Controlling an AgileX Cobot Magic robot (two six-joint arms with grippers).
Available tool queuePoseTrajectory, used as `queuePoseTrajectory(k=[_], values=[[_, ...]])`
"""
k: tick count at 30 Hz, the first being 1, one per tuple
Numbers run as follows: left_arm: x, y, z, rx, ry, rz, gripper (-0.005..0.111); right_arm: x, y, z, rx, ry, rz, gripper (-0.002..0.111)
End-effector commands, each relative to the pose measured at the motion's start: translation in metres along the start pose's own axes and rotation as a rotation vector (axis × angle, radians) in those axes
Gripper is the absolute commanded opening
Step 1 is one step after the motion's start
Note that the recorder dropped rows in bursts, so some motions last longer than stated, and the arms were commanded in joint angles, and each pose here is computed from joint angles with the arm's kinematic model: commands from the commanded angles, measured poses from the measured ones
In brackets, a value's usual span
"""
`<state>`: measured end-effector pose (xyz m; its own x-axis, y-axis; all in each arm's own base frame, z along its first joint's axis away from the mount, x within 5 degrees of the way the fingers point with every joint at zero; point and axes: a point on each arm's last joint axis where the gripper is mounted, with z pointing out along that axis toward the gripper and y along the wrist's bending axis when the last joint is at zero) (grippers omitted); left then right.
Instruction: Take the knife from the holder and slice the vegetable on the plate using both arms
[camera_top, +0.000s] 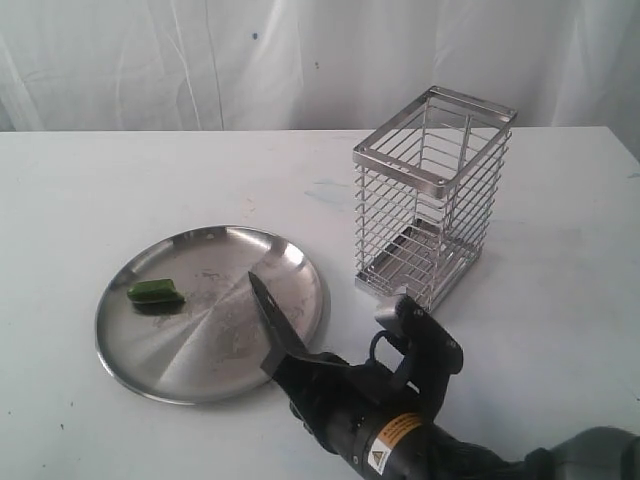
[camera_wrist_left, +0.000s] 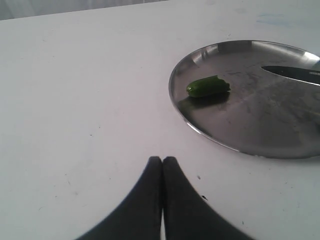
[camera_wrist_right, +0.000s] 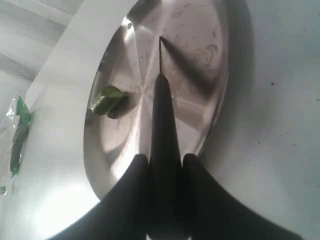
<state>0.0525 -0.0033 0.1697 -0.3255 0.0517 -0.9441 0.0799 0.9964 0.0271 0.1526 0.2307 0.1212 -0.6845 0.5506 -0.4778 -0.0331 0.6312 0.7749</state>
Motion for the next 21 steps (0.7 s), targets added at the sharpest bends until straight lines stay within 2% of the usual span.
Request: queuePoseTrajectory(k=[1,14,21], values=[[0.001,0.0,0.0,0.005,-0.003,-0.001,0.0,0.003,0.006,0.009,-0.014,0.007,-0.014,0.0],[0.001,0.0,0.0,0.005,-0.003,-0.001,0.0,0.017,-0.002,0.017,0.098,0.114,-0.015,0.0],[0.001,0.0,0.0,0.005,-0.003,-0.001,0.0,0.017,-0.002,0.017,0.098,0.118,-0.018,0.0]])
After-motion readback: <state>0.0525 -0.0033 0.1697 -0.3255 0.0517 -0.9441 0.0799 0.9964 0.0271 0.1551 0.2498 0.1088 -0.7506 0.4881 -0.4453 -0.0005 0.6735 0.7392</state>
